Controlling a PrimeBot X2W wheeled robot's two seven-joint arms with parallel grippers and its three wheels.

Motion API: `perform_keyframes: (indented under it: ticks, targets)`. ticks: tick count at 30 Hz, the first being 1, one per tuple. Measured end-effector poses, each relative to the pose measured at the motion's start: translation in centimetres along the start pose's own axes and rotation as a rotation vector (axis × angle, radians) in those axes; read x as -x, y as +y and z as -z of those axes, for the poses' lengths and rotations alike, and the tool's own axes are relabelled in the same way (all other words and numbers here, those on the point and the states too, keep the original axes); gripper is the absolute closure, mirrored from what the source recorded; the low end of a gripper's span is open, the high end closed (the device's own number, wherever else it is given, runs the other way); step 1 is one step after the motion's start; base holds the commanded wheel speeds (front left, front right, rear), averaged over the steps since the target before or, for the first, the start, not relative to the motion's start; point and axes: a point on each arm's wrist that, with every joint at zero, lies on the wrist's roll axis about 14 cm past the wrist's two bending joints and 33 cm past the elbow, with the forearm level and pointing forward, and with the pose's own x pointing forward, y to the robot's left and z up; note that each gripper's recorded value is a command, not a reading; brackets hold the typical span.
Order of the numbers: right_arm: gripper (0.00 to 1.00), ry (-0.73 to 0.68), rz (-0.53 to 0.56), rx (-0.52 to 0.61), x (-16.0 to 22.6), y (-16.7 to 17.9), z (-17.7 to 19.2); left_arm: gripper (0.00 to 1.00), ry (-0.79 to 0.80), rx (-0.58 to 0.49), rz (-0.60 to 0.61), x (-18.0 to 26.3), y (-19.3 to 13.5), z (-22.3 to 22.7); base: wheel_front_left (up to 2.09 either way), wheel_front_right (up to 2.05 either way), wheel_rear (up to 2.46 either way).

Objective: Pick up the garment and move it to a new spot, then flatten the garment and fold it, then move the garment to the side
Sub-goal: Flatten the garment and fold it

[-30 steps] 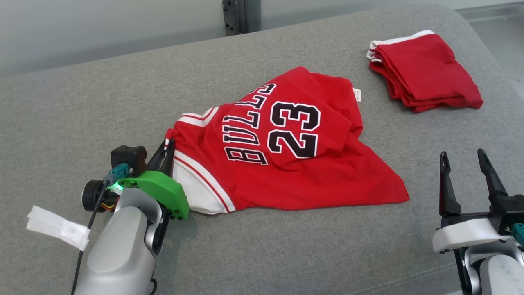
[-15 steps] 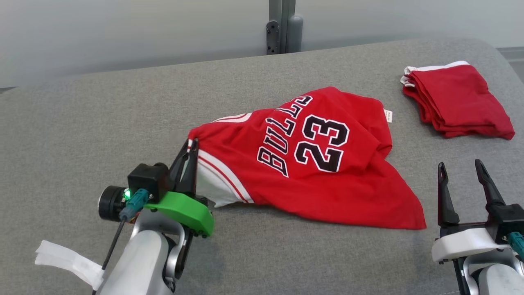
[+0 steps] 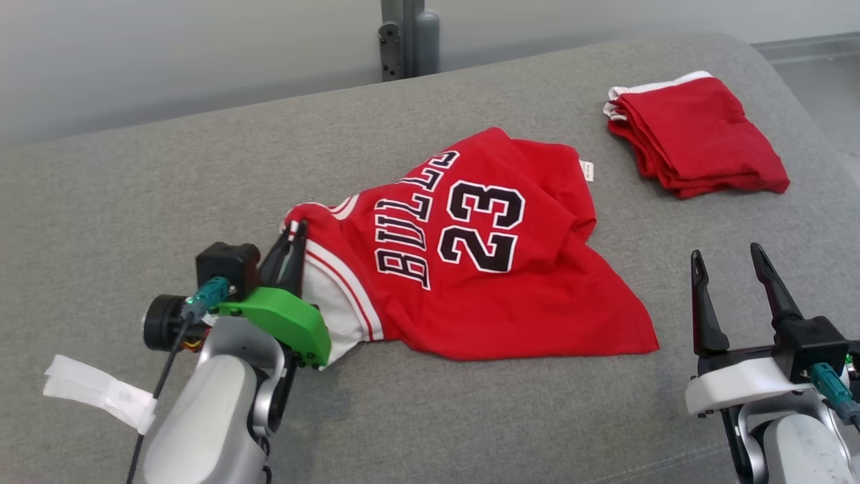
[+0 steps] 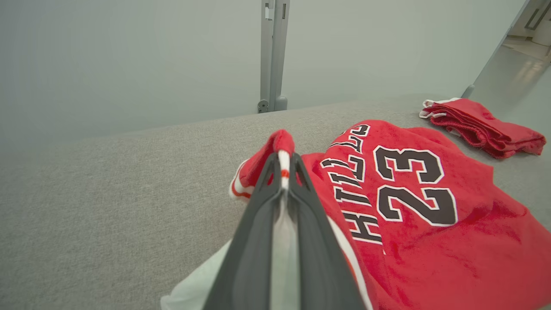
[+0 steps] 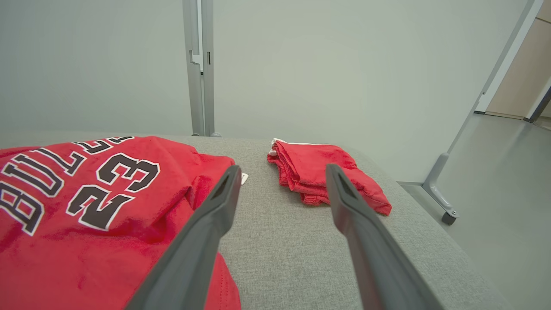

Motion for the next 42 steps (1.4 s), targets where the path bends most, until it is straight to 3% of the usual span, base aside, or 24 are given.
perform_keyframes:
  ticks: [6, 11, 12, 13, 14, 22, 28, 35, 42]
  targets:
    - [0.0, 0.03, 0.044, 0.01, 0.0, -1.5, 0.9, 1.0, 0.061, -0.009, -0.058, -3.2, 2.9, 2.7, 0.0, 0.0, 0.0]
    - [0.0, 0.065, 0.068, 0.021, -0.1, -2.3, 2.0, 1.0, 0.087, 0.005, -0.048, -5.4, 3.0, 4.7, 0.0, 0.0, 0.0]
    - [0.0, 0.073, 0.072, 0.023, -0.1, -2.4, 2.2, 0.7, 0.087, 0.012, -0.036, -5.7, 2.7, 5.0, 0.0, 0.0, 0.0]
    - [0.0, 0.08, 0.074, 0.022, -0.1, -2.5, 2.5, 0.06, 0.084, 0.021, -0.021, -6.0, 2.3, 5.2, 0.0, 0.0, 0.0]
    - [0.0, 0.085, 0.075, 0.022, -0.2, -2.5, 2.6, 0.0, 0.081, 0.036, -0.008, -6.3, 1.9, 5.4, 0.0, 0.0, 0.0]
    - [0.0, 0.088, 0.041, 0.013, -1.0, -1.3, 3.0, 0.0, 0.014, 0.066, 0.033, -6.5, 1.0, 3.9, 0.0, 0.0, 0.0]
    - [0.0, 0.064, 0.003, 0.001, -1.7, 0.0, 2.5, 0.0, -0.033, 0.073, -0.007, -4.2, 2.5, 2.5, 0.0, 0.0, 0.0]
    - [0.0, 0.029, -0.051, -0.016, -2.2, 2.0, 1.4, 0.0, 0.05, 0.092, -0.136, 0.5, 6.2, 4.7, 0.0, 0.0, 0.0]
    - [0.0, 0.016, -0.076, -0.018, -2.4, 2.8, 1.1, 0.0, 0.153, 0.118, -0.186, 2.4, 7.5, 7.4, 0.0, 0.0, 0.0]
